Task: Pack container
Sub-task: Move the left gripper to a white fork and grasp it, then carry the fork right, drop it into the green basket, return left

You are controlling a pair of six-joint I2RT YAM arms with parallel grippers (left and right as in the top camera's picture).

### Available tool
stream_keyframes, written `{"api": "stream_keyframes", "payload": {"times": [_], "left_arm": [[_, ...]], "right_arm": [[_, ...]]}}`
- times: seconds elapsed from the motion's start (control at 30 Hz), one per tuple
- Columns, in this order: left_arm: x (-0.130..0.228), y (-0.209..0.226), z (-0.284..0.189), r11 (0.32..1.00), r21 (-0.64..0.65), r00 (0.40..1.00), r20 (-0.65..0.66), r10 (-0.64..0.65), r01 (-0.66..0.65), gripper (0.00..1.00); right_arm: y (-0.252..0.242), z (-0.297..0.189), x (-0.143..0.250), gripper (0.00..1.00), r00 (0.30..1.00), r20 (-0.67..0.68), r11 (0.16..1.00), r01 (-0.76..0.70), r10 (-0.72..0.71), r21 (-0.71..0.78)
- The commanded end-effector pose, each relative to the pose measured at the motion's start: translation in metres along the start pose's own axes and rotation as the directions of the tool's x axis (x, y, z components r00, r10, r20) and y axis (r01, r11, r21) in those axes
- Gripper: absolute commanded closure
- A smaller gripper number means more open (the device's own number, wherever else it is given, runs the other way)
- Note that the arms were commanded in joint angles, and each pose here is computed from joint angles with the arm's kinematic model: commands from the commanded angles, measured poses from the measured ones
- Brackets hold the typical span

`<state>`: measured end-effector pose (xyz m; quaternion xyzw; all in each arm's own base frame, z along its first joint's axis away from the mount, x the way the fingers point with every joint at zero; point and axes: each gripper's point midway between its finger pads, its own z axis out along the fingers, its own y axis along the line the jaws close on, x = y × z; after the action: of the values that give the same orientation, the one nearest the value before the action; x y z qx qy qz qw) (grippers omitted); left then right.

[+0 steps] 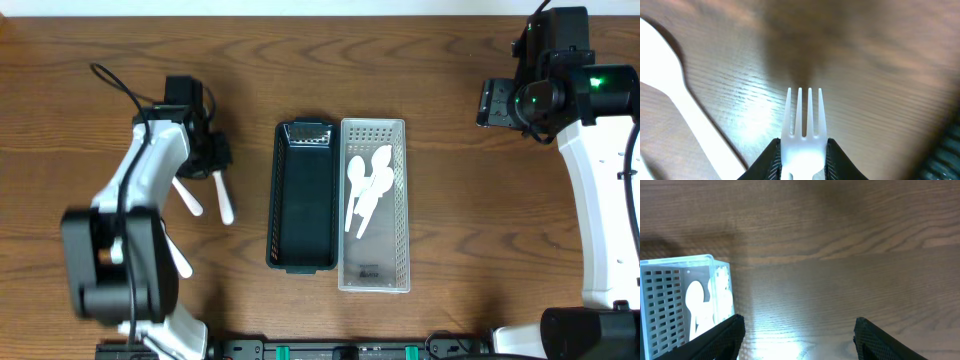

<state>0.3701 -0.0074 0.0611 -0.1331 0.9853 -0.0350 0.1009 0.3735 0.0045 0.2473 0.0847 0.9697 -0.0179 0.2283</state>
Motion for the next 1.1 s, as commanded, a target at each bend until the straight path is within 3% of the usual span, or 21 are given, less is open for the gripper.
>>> {"api": "stream_keyframes", "payload": {"times": [0.0,0.1,0.23,0.47,0.77,0.8,0.87,0.93,1.0,1.07], "left_arm": [[-0.028,-0.042,-0.087,0.993,0.076,0.971,0.229,0.073,-0.093,0.93],[-0.017,-0.08,-0.137,0.971,0.128,0.928,0.342,0.147,-0.201,0.93],[0.008,-0.121,-0.154,0.943,0.18,0.908,0.367,0.202,-0.282,0.93],[0.054,-0.16,-0.097,0.911,0.168,0.917,0.207,0.341,-0.377,0.93],[0.087,-0.171,-0.025,0.899,0.111,0.904,-0.002,0.427,-0.425,0.93],[0.088,-0.17,-0.023,0.899,0.108,0.904,-0.01,0.427,-0.424,0.85],[0.088,-0.169,-0.023,0.9,0.107,0.904,-0.013,0.427,-0.423,0.46],[0.086,-0.168,-0.028,0.899,0.109,0.905,-0.002,0.426,-0.423,0.44],[0.082,-0.168,-0.036,0.896,0.113,0.902,0.024,0.43,-0.43,0.33],[0.072,-0.166,-0.049,0.901,0.109,0.908,0.063,0.414,-0.419,0.28]], "right_arm": [[-0.003,0.001,0.001,0.27,1.0,-0.005,1.0,0.011,-0.011,0.006],[-0.003,0.001,0.001,0.26,1.0,-0.004,1.0,0.011,-0.011,0.006],[-0.003,0.001,0.001,0.26,1.0,-0.004,1.0,0.011,-0.011,0.006],[-0.003,0.001,0.001,0.26,1.0,-0.004,1.0,0.011,-0.011,0.006],[-0.003,0.001,0.001,0.26,1.0,-0.005,1.0,0.011,-0.011,0.006],[-0.003,0.001,0.001,0.26,1.0,-0.005,1.0,0.011,-0.011,0.006],[-0.003,0.001,0.001,0.26,1.0,-0.005,1.0,0.011,-0.011,0.006],[-0.003,0.001,0.001,0.26,1.0,-0.005,1.0,0.011,-0.011,0.006],[-0.003,0.001,0.001,0.26,1.0,-0.005,1.0,0.011,-0.011,0.006],[-0.003,0.001,0.001,0.26,1.0,-0.005,1.0,0.011,-0.011,0.006]]}}
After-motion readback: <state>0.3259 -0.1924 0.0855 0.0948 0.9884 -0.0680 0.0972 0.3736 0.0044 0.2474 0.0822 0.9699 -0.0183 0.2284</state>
